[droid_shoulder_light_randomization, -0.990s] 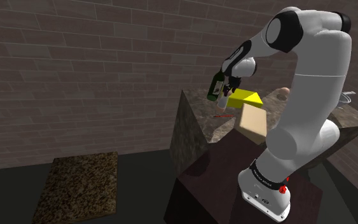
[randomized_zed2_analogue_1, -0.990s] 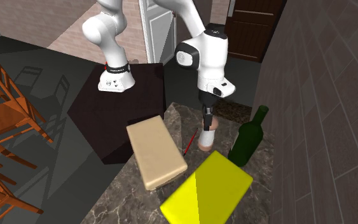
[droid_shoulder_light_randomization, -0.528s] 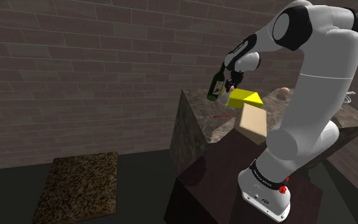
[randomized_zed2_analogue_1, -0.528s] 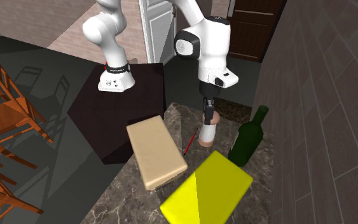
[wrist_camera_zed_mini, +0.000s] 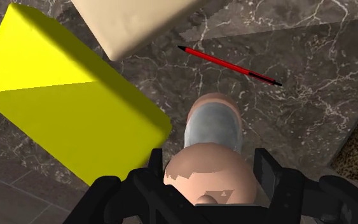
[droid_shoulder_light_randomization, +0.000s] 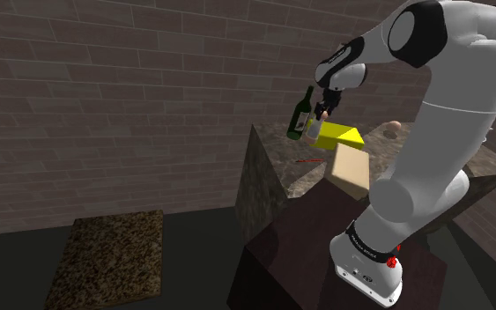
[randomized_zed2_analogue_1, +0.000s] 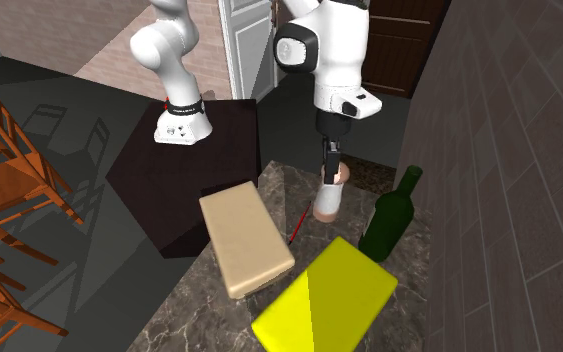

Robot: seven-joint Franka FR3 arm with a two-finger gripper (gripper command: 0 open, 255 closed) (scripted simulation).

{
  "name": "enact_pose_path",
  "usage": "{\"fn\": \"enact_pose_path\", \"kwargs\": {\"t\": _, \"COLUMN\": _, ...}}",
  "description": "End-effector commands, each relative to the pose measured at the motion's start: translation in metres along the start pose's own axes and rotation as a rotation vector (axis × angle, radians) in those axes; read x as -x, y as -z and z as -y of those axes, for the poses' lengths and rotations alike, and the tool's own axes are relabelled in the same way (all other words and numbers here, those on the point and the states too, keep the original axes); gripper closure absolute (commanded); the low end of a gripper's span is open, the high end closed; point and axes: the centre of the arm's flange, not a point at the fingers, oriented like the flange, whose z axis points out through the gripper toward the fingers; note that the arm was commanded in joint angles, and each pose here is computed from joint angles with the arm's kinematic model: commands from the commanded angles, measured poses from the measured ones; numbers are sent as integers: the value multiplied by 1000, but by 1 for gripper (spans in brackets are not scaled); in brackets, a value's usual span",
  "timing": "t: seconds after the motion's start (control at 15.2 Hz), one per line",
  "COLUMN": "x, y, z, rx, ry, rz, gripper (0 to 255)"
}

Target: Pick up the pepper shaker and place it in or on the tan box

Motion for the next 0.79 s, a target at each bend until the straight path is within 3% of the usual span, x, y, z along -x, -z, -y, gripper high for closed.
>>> {"fn": "enact_pose_path", "kwargs": {"t": 0.0, "x": 0, "y": 10, "z": -2, "rx": 0, "ry": 0, "rz": 0, "gripper": 255}}
{"fn": "enact_pose_path", "kwargs": {"t": 0.73, "x": -2, "y": 68, "z": -12, "rx": 0, "ry": 0, "rz": 0, "gripper": 255}}
